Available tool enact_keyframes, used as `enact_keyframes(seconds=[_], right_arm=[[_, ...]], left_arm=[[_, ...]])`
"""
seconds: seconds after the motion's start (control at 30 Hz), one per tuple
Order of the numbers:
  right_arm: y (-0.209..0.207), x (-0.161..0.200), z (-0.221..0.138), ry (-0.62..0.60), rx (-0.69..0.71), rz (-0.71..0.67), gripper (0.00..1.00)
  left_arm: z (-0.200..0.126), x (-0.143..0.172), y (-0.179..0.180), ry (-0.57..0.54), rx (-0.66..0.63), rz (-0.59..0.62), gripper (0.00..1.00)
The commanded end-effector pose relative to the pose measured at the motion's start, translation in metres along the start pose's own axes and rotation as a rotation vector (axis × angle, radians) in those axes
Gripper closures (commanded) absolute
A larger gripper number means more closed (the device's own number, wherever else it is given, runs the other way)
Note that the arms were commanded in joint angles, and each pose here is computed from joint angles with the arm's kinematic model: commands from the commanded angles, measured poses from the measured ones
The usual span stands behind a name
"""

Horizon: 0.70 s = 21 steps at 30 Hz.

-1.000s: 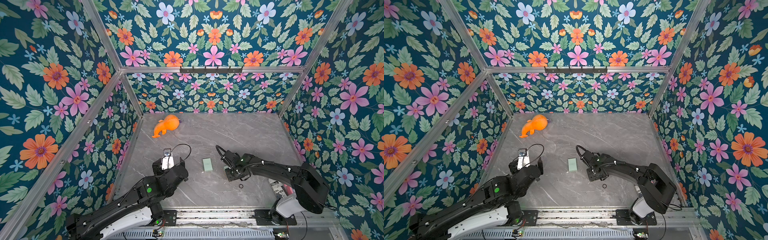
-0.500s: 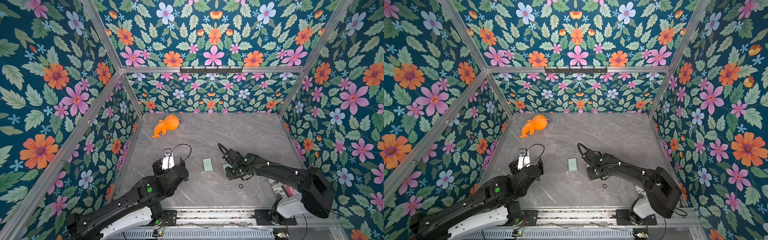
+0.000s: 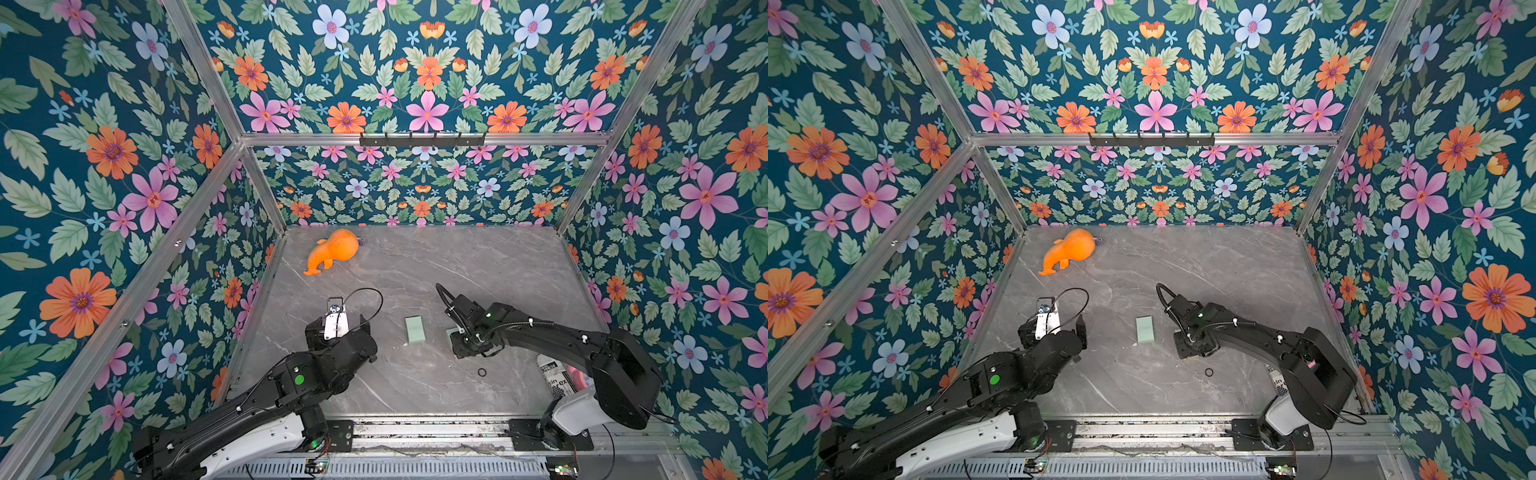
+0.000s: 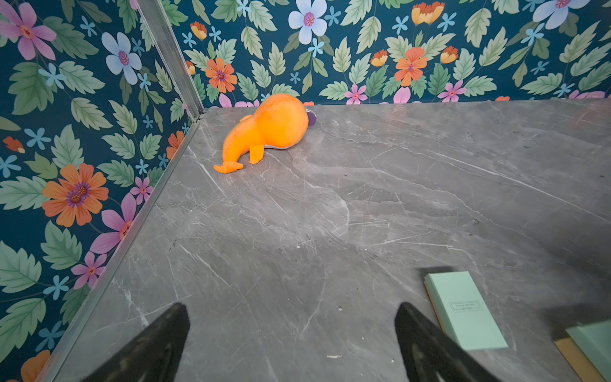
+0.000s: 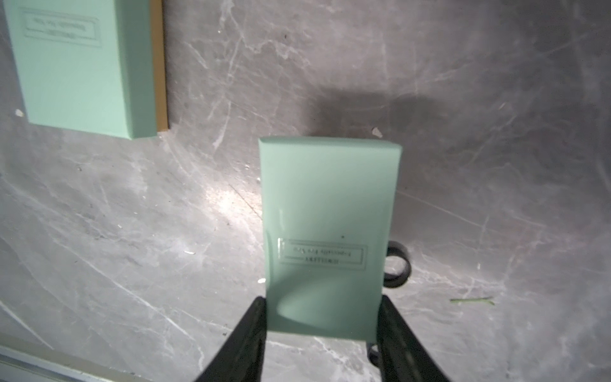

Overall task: Take the rings out of the lift-off lid box
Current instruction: Close the lid on the jewelry box.

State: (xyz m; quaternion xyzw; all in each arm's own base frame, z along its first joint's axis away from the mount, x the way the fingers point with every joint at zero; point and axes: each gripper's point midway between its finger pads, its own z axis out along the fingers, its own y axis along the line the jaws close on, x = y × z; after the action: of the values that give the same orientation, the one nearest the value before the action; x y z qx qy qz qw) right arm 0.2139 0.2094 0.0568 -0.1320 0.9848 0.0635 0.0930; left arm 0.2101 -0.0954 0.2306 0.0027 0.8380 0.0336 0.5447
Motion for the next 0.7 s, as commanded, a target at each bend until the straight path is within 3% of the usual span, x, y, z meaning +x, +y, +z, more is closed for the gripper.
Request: enact_keyframes(seconds=[0.0,0.67], right_arm=[[-0.0040,0.0030,0.0008,0.014,0.015,-0.009,0.61],[-0.0075,0.0081,0.0062,0.041,0.033,0.005,0.61]], left_arm=[[-0.0009,-0.0025,0.0019,-0.005,-0.006,-0.006,0.00],[-0.0008,-0.0025,0.0023,-0.006,-0.008,-0.005,0.00]])
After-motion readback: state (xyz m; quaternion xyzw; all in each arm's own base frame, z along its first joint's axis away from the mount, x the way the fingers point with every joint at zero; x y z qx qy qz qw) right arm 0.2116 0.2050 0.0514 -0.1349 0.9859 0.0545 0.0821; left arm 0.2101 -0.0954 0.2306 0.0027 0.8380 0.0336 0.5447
